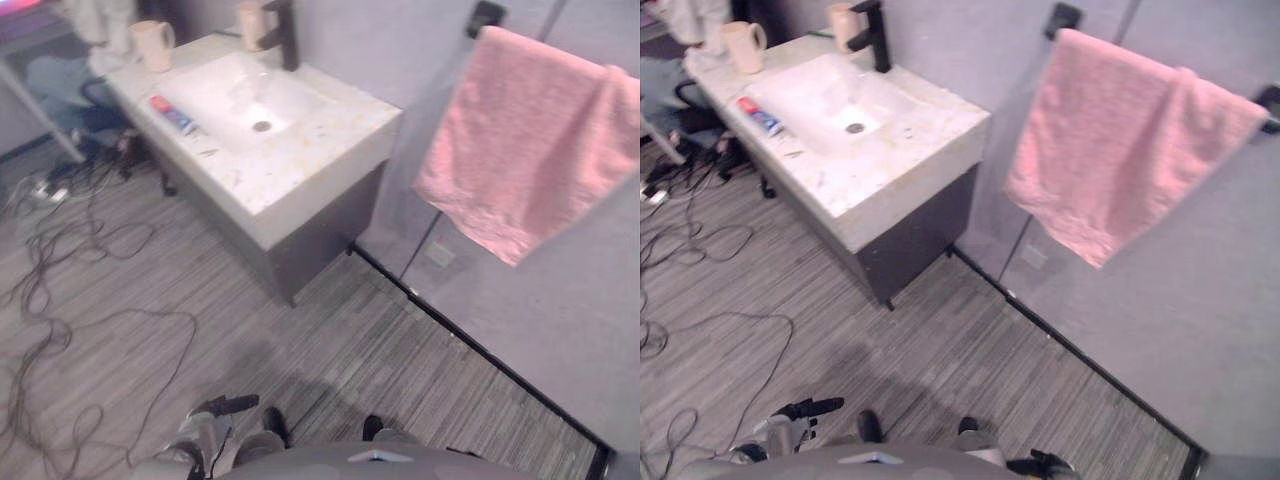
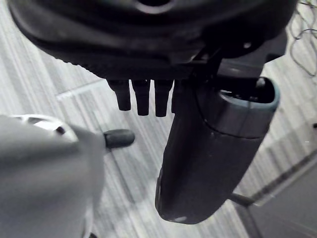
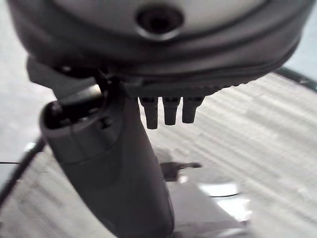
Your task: Organize the bathroom.
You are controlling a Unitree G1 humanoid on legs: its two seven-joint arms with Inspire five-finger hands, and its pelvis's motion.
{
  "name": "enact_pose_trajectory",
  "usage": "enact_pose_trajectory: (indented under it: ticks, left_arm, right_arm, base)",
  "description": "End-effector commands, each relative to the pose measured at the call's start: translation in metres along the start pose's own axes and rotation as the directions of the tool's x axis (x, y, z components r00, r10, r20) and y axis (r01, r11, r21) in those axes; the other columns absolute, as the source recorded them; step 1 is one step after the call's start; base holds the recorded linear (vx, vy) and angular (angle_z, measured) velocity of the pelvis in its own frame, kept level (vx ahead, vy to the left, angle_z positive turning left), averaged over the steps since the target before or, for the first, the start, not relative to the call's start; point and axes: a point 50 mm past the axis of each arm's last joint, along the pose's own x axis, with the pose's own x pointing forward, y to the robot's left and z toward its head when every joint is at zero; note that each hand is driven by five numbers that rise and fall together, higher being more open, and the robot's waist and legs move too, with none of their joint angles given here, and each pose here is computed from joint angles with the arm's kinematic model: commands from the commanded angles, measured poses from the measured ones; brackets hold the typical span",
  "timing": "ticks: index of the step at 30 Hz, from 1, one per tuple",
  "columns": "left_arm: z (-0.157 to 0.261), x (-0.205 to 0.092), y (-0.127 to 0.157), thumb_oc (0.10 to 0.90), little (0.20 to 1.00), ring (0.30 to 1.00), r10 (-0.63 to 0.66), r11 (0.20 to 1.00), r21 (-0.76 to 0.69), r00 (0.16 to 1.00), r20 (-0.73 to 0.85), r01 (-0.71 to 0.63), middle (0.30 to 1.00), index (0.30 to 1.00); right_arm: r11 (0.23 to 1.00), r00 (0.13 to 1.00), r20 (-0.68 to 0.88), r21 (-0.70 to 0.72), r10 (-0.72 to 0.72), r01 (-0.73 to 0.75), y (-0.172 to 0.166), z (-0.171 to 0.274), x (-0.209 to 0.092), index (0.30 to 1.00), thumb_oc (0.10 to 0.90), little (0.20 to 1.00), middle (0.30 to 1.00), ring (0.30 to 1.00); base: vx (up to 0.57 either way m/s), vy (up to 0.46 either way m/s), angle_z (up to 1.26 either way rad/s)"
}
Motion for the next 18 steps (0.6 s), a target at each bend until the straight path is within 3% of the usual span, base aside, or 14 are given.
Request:
enact_pose_trajectory:
  ticks: [1,5,12,15,18]
  left_arm:
    - [-0.016,0.0,0.023,0.8,0.9,0.9,0.077,0.996,0.043,0.997,-0.029,-0.076,0.9,0.9]
    - [-0.023,0.0,0.026,0.8,0.9,0.9,0.087,0.992,0.098,0.995,-0.045,-0.082,0.9,0.9]
    - [-0.016,0.0,0.035,0.8,0.9,0.9,0.113,0.983,0.148,0.993,-0.02,-0.109,0.9,0.9]
    - [0.005,0.001,0.035,0.8,0.9,0.9,0.104,0.982,0.153,0.994,0.043,-0.109,0.9,0.9]
    - [0.015,0.001,0.031,0.8,0.9,0.9,0.101,0.981,0.156,0.992,0.078,-0.113,0.9,0.9]
  right_arm:
    - [0.979,1.0,-0.001,0.203,0.006,-0.006,-0.003,0.007,0.001,0.9,0.8,0.9,0.9,0.9]
    - [0.974,1.0,0.002,0.224,0.022,-0.022,0.001,0.007,0.001,0.9,0.8,0.9,0.9,0.9]
    - [0.99,0.999,-0.003,0.133,0.051,-0.05,0.011,0.008,0.001,0.9,0.8,0.9,0.9,0.9]
    - [0.996,0.998,-0.014,-0.053,0.065,-0.066,0.018,0.007,0.001,0.9,0.8,0.9,0.9,0.9]
    - [0.987,0.995,-0.038,-0.128,0.095,-0.099,0.025,0.005,0.0,0.9,0.8,0.9,0.9,0.9]
  base:
    - [-0.07,0.242,0.42]
    - [-0.11,0.347,0.33]
    - [-0.06,0.221,0.2]
    - [0.02,0.071,0.81]
    - [0.04,0.034,0.81]
